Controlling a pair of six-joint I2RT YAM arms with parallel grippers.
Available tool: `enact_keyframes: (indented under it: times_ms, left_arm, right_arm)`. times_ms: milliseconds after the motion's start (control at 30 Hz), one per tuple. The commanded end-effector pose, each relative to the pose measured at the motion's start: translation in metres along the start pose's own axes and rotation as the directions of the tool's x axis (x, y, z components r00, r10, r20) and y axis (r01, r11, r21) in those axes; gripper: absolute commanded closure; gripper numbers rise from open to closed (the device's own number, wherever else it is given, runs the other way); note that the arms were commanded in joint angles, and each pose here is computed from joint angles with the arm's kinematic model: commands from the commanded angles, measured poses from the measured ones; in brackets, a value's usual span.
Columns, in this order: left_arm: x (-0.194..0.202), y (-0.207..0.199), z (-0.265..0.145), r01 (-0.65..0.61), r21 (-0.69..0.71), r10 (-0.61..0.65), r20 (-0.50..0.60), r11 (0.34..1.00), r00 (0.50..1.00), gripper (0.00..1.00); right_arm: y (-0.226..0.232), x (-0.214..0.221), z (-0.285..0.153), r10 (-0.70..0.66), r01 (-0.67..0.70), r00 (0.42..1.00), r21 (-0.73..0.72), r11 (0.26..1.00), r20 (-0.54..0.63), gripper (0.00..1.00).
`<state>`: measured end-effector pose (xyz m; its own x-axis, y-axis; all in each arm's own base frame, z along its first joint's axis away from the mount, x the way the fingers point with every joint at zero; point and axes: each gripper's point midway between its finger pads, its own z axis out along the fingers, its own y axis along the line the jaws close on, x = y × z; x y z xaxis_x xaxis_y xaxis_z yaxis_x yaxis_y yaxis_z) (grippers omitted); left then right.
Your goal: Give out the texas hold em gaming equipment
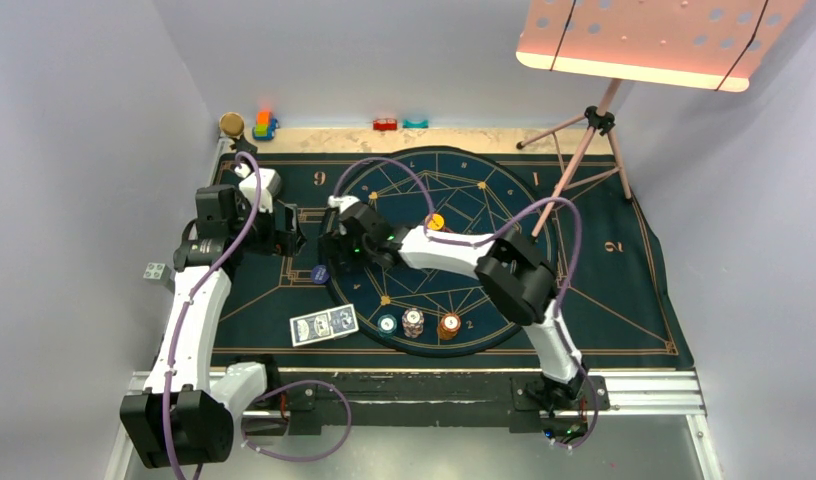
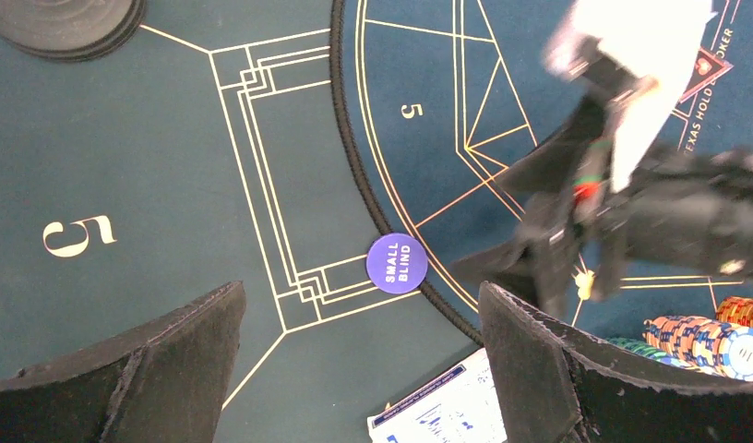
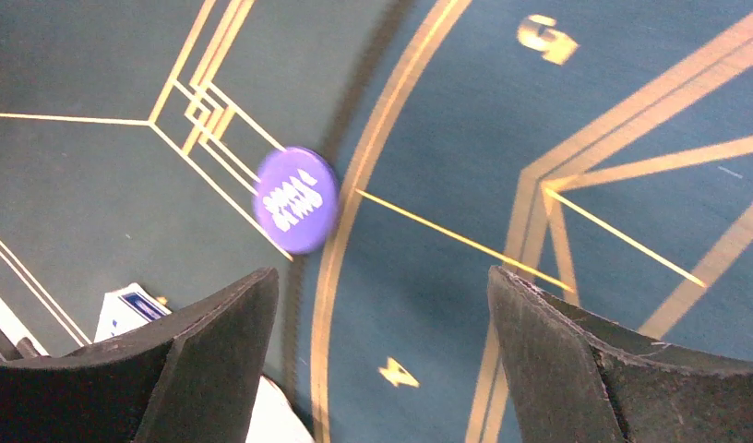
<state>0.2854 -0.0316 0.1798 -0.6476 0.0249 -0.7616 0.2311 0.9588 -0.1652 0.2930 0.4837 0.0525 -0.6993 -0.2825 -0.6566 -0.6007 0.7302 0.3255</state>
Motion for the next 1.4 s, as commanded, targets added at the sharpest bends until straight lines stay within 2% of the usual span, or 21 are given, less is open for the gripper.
enact_keyframes:
  times_ms: [0, 200, 333, 500, 700, 900, 1100, 1367]
  left_arm:
    - [-0.008, -0.001, -0.002, 0.001, 0.016, -0.001, 0.024, 1.0, 1.0, 0.0]
    - [-0.002, -0.006, 0.002, -0.013, 0.055, 0.013, 0.004, 0.998, 1.0, 0.0]
    - [-0.001, -0.008, 0.003, -0.016, 0.064, 0.016, 0.003, 0.998, 1.0, 0.0]
    - [0.0, -0.009, 0.004, -0.015, 0.077, 0.015, 0.0, 0.997, 1.0, 0.0]
    - [0.0, -0.009, 0.004, -0.014, 0.078, 0.014, -0.002, 0.997, 1.0, 0.0]
    - [0.001, -0.009, 0.004, -0.013, 0.077, 0.014, -0.003, 0.997, 1.0, 0.0]
    - [0.0, -0.009, 0.004, -0.013, 0.078, 0.013, -0.002, 0.997, 1.0, 0.0]
    - [0.0, -0.01, 0.004, -0.011, 0.082, 0.011, -0.002, 0.997, 1.0, 0.0]
  right_arm:
    - [-0.045, -0.046, -0.054, 0.033, -0.043, 0.989, 0.067, 0.997, 0.146, 0.13]
    - [-0.149, -0.037, -0.086, 0.102, -0.144, 0.985, 0.332, 0.932, 0.139, 0.18]
    - [-0.19, -0.027, -0.096, 0.092, -0.138, 0.989, 0.47, 0.872, 0.118, 0.21]
    - [-0.203, -0.018, -0.092, 0.096, -0.133, 0.991, 0.521, 0.843, 0.097, 0.26]
    - [-0.204, -0.008, -0.084, 0.124, -0.146, 0.989, 0.512, 0.846, 0.077, 0.39]
    - [-0.213, 0.007, -0.089, 0.146, -0.156, 0.987, 0.539, 0.828, 0.061, 0.4]
    - [-0.242, 0.026, -0.101, 0.232, -0.225, 0.971, 0.583, 0.781, 0.063, 0.4]
    - [-0.253, 0.025, -0.108, 0.24, -0.241, 0.967, 0.61, 0.755, 0.084, 0.4]
